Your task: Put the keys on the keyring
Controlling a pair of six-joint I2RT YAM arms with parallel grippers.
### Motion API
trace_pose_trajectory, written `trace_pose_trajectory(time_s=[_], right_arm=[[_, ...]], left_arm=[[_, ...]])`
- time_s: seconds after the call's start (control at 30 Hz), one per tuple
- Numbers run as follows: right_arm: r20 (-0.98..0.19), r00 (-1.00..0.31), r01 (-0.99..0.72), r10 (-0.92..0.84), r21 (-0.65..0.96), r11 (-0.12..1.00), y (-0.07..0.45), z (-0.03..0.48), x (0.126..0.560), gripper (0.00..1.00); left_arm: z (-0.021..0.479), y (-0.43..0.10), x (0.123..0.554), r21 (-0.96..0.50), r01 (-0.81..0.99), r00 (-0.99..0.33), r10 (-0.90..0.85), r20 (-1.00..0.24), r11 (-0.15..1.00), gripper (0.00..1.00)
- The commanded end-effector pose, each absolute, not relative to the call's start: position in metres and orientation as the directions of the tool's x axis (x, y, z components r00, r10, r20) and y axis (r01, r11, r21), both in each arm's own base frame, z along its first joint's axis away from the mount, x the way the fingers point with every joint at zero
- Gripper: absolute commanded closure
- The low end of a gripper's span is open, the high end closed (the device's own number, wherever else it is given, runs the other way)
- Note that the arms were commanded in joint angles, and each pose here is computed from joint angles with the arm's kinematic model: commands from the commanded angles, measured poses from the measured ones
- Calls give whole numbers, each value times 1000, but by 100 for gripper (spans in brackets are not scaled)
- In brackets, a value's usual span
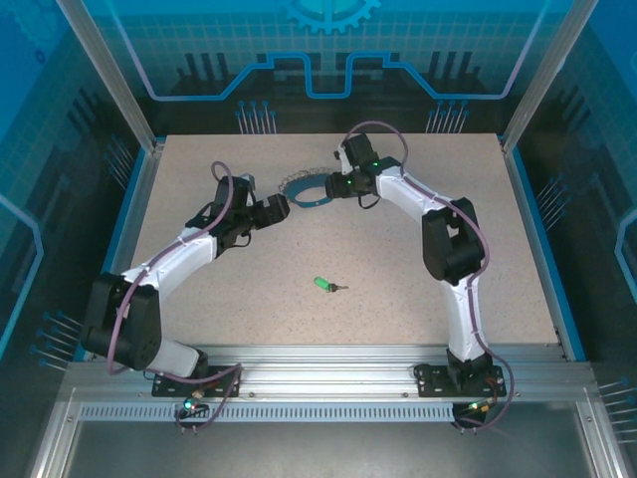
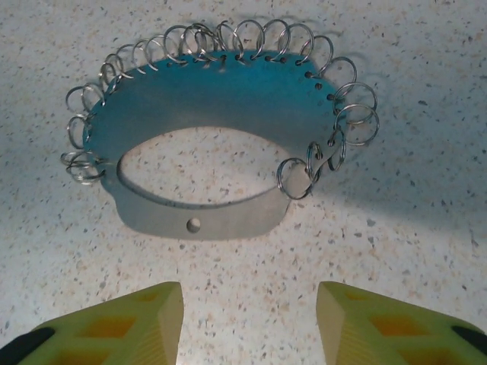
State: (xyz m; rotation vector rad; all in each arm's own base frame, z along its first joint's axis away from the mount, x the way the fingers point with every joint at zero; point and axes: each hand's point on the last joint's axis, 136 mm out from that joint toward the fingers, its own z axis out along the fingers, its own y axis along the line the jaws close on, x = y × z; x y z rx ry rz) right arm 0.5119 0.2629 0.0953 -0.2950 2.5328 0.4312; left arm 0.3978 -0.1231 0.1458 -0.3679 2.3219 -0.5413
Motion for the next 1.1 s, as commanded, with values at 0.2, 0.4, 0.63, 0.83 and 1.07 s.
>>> trace_pose_trajectory(time_s=[0.2, 0.4, 0.63, 0.83, 1.07], right_arm=[[-495, -853, -323, -163, 256, 911, 274, 70, 526, 60], [-490, -855, -334, -167, 275, 902, 282, 65, 534, 64], [-488, -853, -336, -182, 248, 909, 281, 58, 543, 64], [-480, -855, -341, -196, 237, 909, 280, 51, 549, 64], [-469, -862, -331, -193, 231, 915, 276, 40, 556, 64]], left_arm=[[159, -131, 402, -510, -103, -703, -425, -570, 854, 1], [162, -131, 402, -507, -98, -703, -420, -574, 856, 1], [164, -132, 404, -510, -94, -701, -421, -575, 855, 1], [166, -132, 405, -512, -95, -697, -424, -578, 854, 1], [166, -132, 405, -514, -90, -696, -423, -580, 853, 1]])
